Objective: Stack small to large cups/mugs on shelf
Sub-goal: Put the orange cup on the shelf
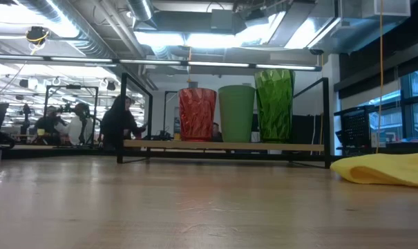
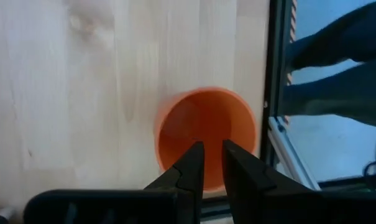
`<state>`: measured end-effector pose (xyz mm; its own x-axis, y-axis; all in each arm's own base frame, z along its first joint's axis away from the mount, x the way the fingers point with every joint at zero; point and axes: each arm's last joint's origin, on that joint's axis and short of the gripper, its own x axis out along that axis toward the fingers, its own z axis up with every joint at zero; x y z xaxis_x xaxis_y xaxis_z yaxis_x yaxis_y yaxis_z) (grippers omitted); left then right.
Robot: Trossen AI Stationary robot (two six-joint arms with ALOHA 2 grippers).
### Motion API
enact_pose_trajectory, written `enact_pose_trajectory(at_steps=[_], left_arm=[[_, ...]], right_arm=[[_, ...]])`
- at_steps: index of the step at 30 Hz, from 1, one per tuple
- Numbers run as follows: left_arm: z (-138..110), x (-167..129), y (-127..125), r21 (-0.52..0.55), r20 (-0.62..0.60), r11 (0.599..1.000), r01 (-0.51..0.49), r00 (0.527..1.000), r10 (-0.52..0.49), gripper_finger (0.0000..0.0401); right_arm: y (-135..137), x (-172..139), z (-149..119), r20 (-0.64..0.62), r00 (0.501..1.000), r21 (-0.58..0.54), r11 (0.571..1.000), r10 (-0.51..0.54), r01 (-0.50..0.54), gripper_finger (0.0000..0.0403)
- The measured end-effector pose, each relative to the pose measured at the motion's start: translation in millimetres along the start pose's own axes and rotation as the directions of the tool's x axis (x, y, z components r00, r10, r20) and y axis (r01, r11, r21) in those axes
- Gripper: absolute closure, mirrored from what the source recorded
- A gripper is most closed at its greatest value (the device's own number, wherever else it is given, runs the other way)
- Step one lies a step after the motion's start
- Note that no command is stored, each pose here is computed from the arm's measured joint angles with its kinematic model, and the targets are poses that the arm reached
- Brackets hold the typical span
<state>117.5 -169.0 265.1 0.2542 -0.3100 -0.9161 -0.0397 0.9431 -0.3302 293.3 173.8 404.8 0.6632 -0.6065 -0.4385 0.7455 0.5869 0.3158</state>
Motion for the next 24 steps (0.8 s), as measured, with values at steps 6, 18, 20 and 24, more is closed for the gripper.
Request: enact_pose_trajectory(at_steps=[6,18,20,24], left_arm=[[3.2,-2.3,3.2,-0.006,0.042,1.0,-0.02,0.999,0.02,0.0337],[6.3,-4.1,13.0,0.028,0.031,0.996,-0.082,0.996,0.081,0.0255],[4.1,-4.2,11.6,0.054,0.039,0.995,-0.087,0.996,0.085,0.0255],[-2.5,1.3,13.0,0.08,0.025,0.991,-0.105,0.994,0.103,0.0255]], right_arm=[[0.0,0.0,0.0,0.0,1.0,-0.001,1.0,0.0,0.0,0.0245],[0.0,0.0,-0.7,-0.024,1.0,-0.002,1.0,0.002,-0.002,0.0245],[0.0,0.0,-0.7,-0.024,1.0,-0.003,1.0,0.002,-0.002,0.0245],[-0.1,0.0,-0.7,-0.025,1.0,-0.004,1.0,0.002,-0.002,0.0245]])
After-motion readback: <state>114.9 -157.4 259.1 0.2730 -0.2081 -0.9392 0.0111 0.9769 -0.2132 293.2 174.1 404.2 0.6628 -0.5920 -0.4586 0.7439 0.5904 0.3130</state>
